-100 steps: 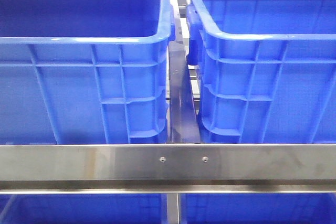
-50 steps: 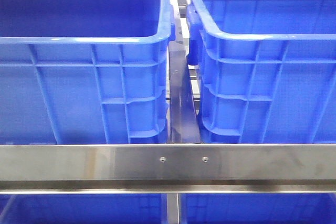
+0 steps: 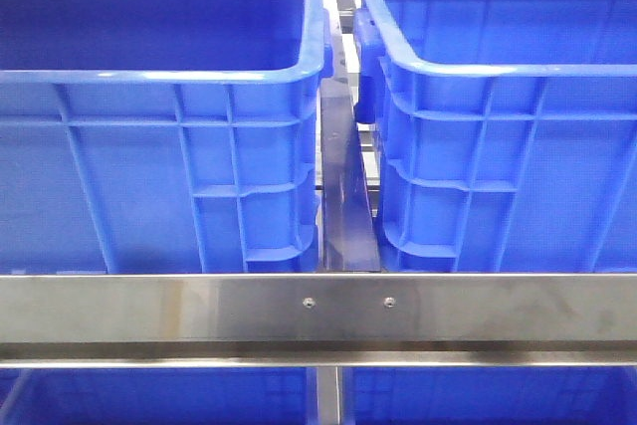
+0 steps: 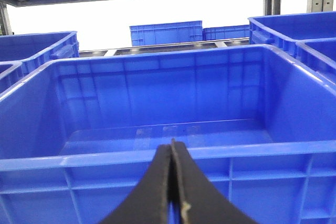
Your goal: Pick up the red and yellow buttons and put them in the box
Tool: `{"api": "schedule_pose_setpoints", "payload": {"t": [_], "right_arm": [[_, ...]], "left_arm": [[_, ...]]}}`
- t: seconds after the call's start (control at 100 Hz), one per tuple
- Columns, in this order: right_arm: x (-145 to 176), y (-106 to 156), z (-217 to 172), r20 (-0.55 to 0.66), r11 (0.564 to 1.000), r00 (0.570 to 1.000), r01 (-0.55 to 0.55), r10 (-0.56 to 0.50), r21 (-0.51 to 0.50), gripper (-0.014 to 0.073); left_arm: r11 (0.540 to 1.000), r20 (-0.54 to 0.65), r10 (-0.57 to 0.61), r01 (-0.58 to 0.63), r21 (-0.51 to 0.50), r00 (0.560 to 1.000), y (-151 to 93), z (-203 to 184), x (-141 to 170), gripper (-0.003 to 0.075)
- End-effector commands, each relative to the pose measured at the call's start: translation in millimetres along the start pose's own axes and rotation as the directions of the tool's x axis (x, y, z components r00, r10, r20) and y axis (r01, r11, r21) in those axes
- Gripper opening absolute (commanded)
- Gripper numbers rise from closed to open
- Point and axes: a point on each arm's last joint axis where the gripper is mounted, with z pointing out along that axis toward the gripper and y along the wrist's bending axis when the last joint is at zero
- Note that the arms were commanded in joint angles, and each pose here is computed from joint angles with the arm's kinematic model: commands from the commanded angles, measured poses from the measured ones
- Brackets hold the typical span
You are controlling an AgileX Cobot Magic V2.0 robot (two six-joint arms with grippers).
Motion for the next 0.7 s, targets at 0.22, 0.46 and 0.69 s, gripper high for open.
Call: {"api": "schedule_pose_setpoints", "payload": {"t": [0.22, 0.46, 0.69], "right_arm": [[-16, 1, -3, 0.129, 1.000, 0.992, 0.000, 0.000, -0.001, -0.0067], [-16, 1, -3, 0.129, 1.000, 0.992, 0.000, 0.000, -0.001, -0.0067], [-16, 1, -3, 0.129, 1.000, 0.992, 0.000, 0.000, -0.001, -0.0067]], "left_arm": [[0.986, -0.042, 0.100, -0.093, 0.142, 0.994, -42, 64, -47, 0.0504], [0.973, -0.133, 0.175, -0.151, 0.172, 0.976, -66, 126, -60, 0.0504], [0.973, -0.204, 0.202, -0.172, 0.154, 0.958, -67, 170, -58, 0.0504]]}}
